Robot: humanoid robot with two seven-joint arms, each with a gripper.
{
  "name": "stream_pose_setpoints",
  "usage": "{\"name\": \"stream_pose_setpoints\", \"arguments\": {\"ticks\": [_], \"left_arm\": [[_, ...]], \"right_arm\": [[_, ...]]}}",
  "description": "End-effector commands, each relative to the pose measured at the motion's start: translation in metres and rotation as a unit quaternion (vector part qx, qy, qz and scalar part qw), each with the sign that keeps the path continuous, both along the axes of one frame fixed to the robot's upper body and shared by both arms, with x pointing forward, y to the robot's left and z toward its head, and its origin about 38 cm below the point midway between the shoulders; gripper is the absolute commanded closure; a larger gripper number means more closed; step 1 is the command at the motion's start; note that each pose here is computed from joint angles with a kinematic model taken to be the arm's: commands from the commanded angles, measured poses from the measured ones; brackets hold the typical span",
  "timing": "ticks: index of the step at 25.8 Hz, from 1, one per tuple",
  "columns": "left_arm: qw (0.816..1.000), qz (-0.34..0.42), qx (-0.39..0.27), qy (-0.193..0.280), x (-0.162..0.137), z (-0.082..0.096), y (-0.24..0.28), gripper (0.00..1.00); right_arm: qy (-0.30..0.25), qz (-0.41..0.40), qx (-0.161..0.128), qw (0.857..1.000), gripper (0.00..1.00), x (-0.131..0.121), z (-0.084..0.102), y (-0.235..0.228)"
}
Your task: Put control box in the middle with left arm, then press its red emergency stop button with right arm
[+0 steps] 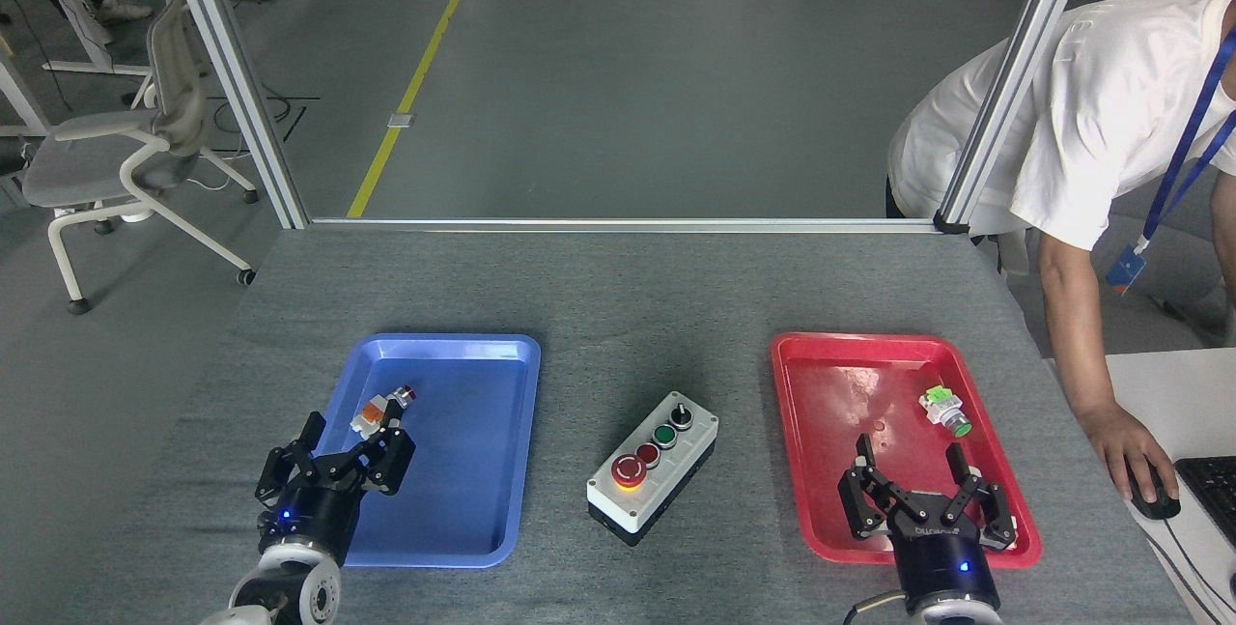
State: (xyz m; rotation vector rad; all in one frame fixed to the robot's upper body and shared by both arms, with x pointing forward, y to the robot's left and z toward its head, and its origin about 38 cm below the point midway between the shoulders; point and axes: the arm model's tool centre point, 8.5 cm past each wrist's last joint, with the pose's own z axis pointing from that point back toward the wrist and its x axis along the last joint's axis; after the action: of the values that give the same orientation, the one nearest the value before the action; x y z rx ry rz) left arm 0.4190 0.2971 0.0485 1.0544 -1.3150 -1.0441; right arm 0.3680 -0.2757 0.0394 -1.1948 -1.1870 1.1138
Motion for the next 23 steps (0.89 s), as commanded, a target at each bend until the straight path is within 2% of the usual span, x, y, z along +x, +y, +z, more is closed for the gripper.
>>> {"name": "stream_pose_setpoints", "arguments": {"ticks": [1, 9, 17, 23], "left_arm": [[1.0, 0.0, 0.0, 0.0, 0.0, 0.0, 0.0, 0.01], [1.0, 0.0, 0.0, 0.0, 0.0, 0.0, 0.0, 0.01], [1.0, 0.0, 0.0, 0.0, 0.0, 0.0, 0.0, 0.01], [1.0, 0.0, 0.0, 0.0, 0.0, 0.0, 0.0, 0.01]], "right_arm": [[0.0, -0.003, 0.001, 1.0, 0.01, 0.0, 0.0, 0.0], [-0.015, 0.002, 0.001, 1.0, 0.01, 0.022, 0.014, 0.0], [-0.006, 0.018, 0.002, 1.0, 0.01, 0.021, 0.011, 0.001], [-0.015, 0.03, -0.009, 0.999, 0.01, 0.021, 0.017, -0.011]]}}
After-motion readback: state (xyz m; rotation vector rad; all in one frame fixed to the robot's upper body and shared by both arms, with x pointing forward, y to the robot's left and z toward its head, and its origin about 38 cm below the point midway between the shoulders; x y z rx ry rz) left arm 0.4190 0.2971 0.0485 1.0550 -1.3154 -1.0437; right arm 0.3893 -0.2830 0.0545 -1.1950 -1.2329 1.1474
